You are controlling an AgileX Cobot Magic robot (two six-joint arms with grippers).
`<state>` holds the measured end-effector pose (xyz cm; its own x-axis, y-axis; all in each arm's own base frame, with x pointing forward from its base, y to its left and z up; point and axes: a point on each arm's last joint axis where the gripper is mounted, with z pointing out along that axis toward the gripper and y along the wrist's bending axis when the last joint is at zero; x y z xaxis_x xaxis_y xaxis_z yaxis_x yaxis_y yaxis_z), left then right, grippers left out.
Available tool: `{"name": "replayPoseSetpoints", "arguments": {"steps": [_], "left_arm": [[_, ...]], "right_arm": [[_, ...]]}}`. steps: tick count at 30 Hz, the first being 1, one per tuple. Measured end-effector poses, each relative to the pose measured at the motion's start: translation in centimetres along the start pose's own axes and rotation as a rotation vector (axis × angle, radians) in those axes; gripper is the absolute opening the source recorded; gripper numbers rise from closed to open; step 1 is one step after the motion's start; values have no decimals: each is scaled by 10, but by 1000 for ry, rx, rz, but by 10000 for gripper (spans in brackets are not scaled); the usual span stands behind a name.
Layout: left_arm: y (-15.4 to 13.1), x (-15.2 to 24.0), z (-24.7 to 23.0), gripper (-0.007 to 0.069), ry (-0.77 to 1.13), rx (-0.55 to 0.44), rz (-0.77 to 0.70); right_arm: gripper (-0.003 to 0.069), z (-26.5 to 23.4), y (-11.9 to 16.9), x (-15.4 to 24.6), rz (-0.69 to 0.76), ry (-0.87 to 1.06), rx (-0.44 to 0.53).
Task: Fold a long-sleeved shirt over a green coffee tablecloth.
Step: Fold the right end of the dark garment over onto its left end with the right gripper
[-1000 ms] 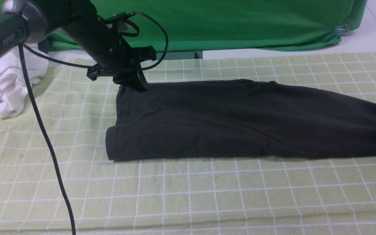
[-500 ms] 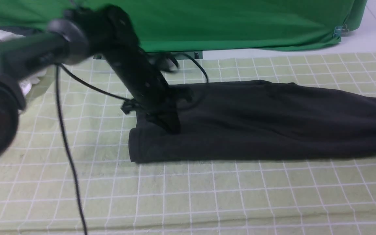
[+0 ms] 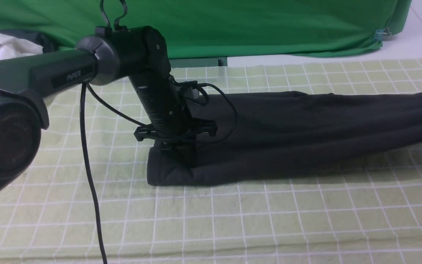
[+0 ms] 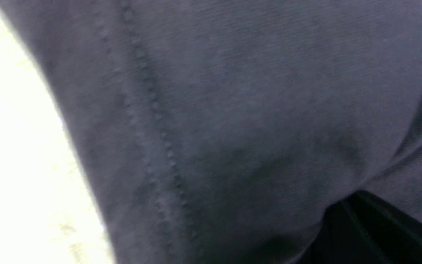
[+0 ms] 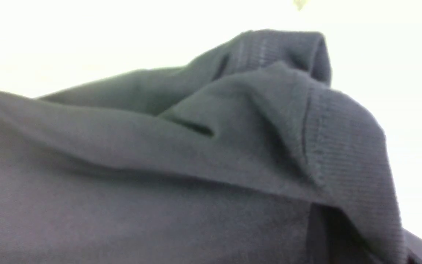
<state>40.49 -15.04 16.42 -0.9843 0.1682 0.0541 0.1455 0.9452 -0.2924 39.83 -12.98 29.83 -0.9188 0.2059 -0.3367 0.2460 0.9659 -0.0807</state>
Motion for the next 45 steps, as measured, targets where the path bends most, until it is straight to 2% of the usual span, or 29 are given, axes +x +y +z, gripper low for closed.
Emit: {"name": "replayPoseSetpoints", "arguments": {"steps": [6, 9, 10, 12, 13, 15, 16, 18, 20, 24, 26, 28, 31, 33, 36, 38, 39, 40, 41, 42, 43, 45], "left_arm": [[9, 7, -40, 62, -74, -22, 2], [11, 12, -67, 65, -134, 12, -4], [10, 19, -91, 64, -192, 48, 11], [10, 22, -100, 64, -217, 60, 20], [13, 29, -122, 64, -270, 70, 29], [20, 34, -135, 66, -304, 69, 25], [26, 39, -149, 66, -342, 65, 10], [40, 45, -166, 66, -388, 58, -15], [55, 51, -180, 66, -426, 48, -48], [69, 55, -188, 66, -447, 40, -83], [73, 55, -188, 66, -447, 39, -94], [73, 55, -188, 66, -447, 44, -94], [71, 55, -188, 66, -449, 68, -97], [70, 55, -188, 67, -451, 76, -98], [70, 55, -188, 67, -451, 80, -98], [70, 55, -188, 67, -451, 79, -95], [70, 55, -188, 69, -451, 79, -95], [70, 55, -188, 69, -451, 80, -95], [70, 55, -188, 70, -451, 80, -95], [70, 55, -188, 71, -451, 79, -95], [70, 55, -188, 72, -451, 79, -95], [70, 55, -188, 73, -451, 79, -95]], "right_arm": [[24, -37, 6, 2, 22, -54, -69], [24, -47, 15, 3, 14, -74, -111], [24, -55, 28, 4, -3, -92, -162], [24, -59, 36, 4, -15, -100, -186], [24, -67, 57, 5, -51, -115, -242], [24, -72, 74, 7, -78, -122, -284], [24, -81, 99, 11, -120, -128, -340], [24, -89, 130, 17, -162, -130, -399], [24, -100, 178, 28, -223, -144, -471], [24, -108, 232, 44, -277, -170, -549], [24, -111, 271, 57, -315, -197, -606], [24, -109, 315, 74, -351, -228, -673], [35, -97, 362, 96, -393, -233, -726], [50, -85, 383, 107, -413, -231, -740], [113, -66, 416, 125, -436, -239, -767], [228, -47, 441, 139, -450, -257, -787], [251, -43, 445, 142, -453, -254, -786], [325, -37, 452, 148, -463, -246, -786], [385, -35, 453, 151, -468, -240, -785], [409, -35, 453, 152, -472, -231, -783], [512, -38, 448, 153, -495, -193, -763], [535, -41, 443, 153, -516, -168, -748]]}}
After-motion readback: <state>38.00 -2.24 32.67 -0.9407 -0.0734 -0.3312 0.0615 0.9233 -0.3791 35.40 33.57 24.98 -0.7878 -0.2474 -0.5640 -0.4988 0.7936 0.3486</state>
